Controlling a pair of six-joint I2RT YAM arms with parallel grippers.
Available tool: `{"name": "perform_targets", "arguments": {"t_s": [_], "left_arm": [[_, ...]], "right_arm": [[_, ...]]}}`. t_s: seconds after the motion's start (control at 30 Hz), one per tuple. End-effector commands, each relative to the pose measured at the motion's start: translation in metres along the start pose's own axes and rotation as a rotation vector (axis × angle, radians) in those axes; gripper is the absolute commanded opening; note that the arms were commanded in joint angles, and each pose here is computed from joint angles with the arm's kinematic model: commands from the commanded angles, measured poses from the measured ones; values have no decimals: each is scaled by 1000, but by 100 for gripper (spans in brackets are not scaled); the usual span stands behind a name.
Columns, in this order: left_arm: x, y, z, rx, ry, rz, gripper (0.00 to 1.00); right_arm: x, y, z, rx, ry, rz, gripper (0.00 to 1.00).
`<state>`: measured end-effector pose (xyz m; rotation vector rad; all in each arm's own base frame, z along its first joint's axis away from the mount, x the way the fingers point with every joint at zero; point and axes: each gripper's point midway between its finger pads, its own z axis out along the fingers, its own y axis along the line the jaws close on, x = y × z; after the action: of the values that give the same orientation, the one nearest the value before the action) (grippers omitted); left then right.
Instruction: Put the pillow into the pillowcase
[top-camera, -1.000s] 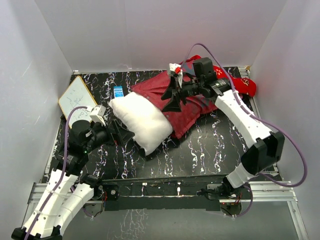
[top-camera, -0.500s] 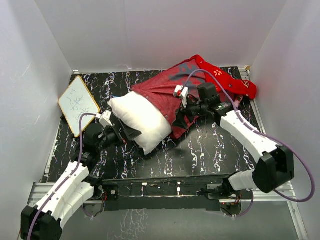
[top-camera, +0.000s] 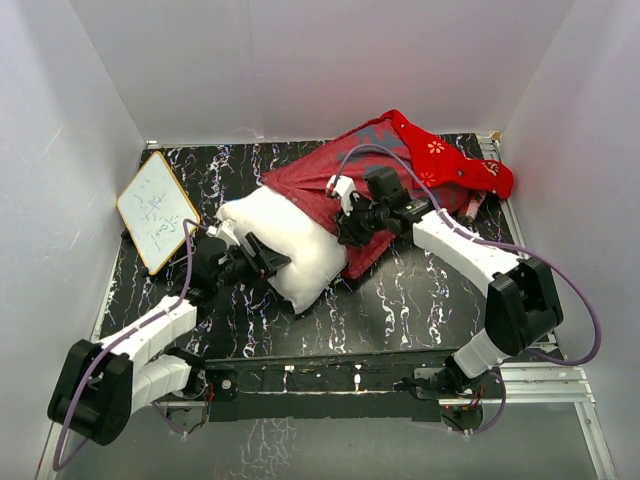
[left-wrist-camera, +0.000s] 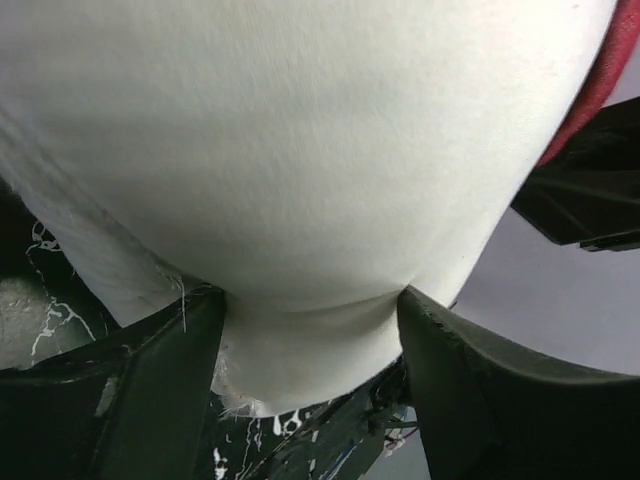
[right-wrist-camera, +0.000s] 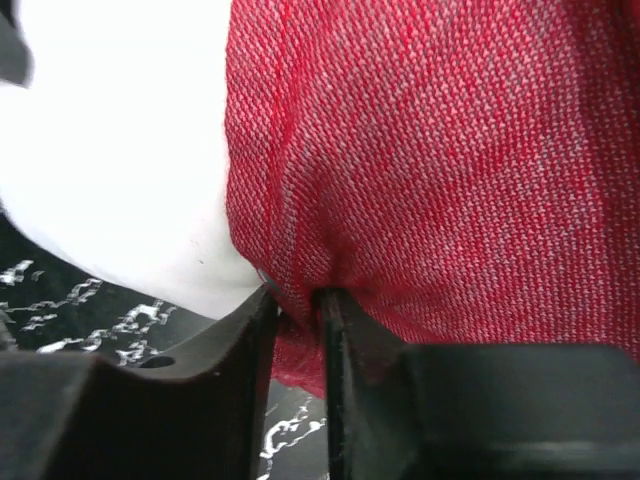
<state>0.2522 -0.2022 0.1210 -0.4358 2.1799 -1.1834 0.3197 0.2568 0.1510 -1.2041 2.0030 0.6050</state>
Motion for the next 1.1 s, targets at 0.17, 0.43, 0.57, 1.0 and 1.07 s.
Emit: {"name": "perform_targets", "arguments": {"t_s": [0.17, 0.43, 0.57, 1.0, 1.07], "left_arm": [[6, -29, 12, 89, 24, 82, 26], [4, -84, 13, 261, 15, 189, 18], [13, -127, 9, 400, 7, 240, 18], [22, -26, 8, 2, -18, 298, 58], [20, -23, -3, -22, -16, 360, 72]], "right_arm": [[-89, 118, -70, -597, -301, -253, 10], [-130, 193, -82, -905, -320, -335, 8], [-132, 183, -45, -779, -233, -294, 8], [-46, 113, -88, -543, -258, -230, 69], [-50, 104, -119, -494, -347, -258, 79]]}}
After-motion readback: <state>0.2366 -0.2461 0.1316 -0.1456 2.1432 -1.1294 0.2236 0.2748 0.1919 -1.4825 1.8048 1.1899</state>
